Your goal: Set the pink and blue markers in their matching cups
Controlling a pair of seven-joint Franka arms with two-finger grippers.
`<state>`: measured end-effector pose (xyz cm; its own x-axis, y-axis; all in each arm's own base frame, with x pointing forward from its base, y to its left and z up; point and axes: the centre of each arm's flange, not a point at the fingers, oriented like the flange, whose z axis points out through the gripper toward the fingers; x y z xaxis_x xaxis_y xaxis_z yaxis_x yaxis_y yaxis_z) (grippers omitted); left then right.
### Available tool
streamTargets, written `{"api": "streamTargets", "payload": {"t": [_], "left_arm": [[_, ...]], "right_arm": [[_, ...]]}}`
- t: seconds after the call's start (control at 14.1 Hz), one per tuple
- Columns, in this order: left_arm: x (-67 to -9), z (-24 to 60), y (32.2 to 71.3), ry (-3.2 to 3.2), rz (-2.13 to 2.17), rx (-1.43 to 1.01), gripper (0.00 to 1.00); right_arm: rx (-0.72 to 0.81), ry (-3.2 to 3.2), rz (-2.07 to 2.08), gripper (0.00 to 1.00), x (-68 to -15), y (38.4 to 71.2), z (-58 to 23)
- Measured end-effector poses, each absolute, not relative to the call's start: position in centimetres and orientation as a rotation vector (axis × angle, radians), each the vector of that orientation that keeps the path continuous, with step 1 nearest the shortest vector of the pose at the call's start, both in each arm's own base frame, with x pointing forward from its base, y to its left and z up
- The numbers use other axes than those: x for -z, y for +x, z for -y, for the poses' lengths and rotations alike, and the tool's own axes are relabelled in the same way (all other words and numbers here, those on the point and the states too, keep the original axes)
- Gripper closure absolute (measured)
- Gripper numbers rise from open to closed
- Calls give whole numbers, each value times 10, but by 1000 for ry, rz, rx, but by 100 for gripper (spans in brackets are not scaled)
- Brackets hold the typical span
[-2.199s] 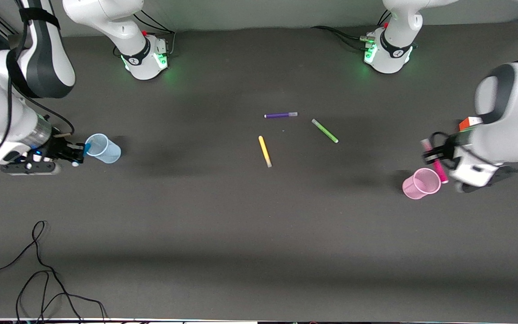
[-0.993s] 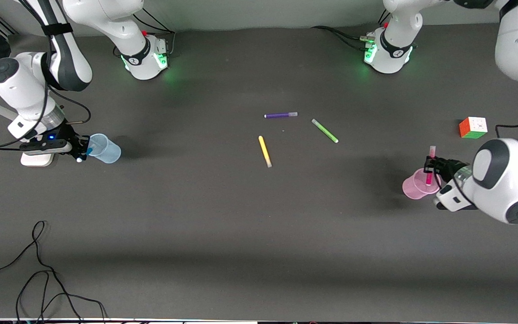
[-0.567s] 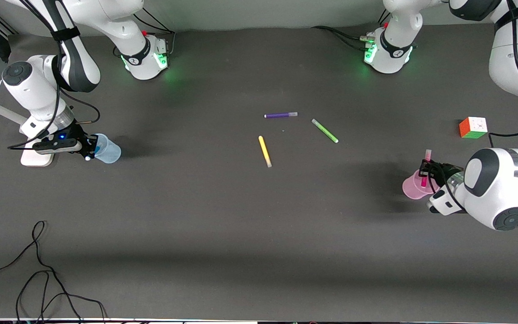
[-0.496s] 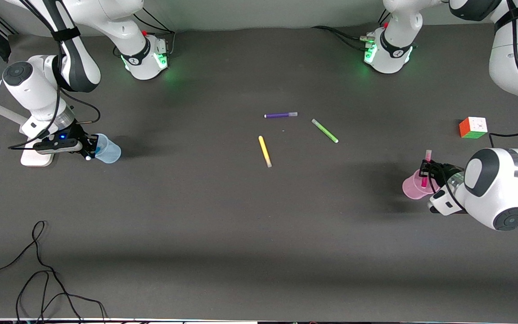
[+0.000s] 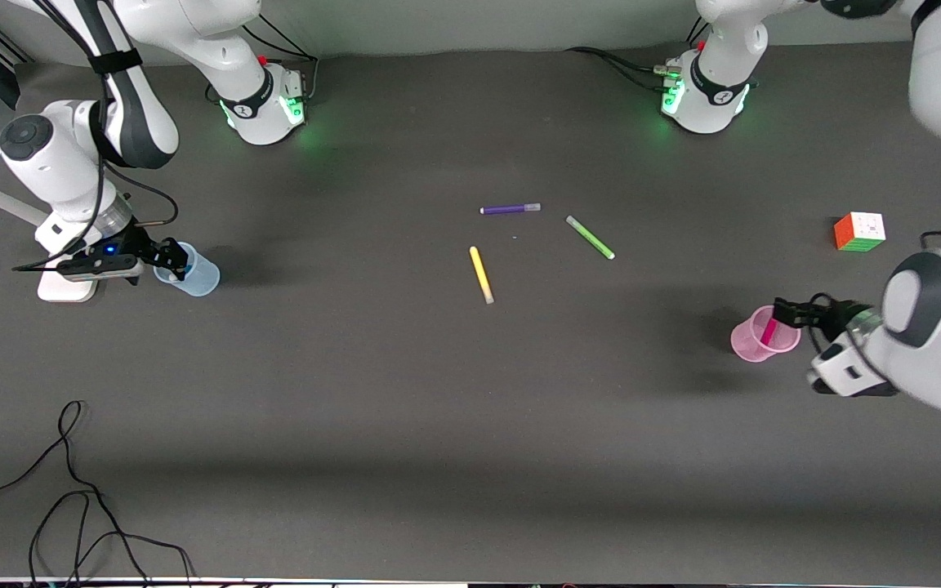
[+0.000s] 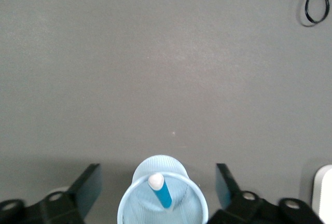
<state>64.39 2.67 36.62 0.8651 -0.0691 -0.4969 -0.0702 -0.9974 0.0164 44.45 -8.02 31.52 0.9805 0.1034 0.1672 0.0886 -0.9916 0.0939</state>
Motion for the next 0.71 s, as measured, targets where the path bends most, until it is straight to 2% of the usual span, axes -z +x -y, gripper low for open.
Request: {"api": "streamTargets", "payload": {"t": [0.28, 0.5, 0.71], "left_arm": [[-472, -21, 620, -3043, -195, -600, 0], [-509, -14, 594, -3036, -198, -509, 0], [-527, -7, 576, -3060, -198, -367, 0]], "right_arm": [[-138, 3038, -126, 0, -371, 476, 68], [-27, 3086, -117, 0, -456, 504, 34], [-65, 3126, -111, 0, -532, 519, 18]]}}
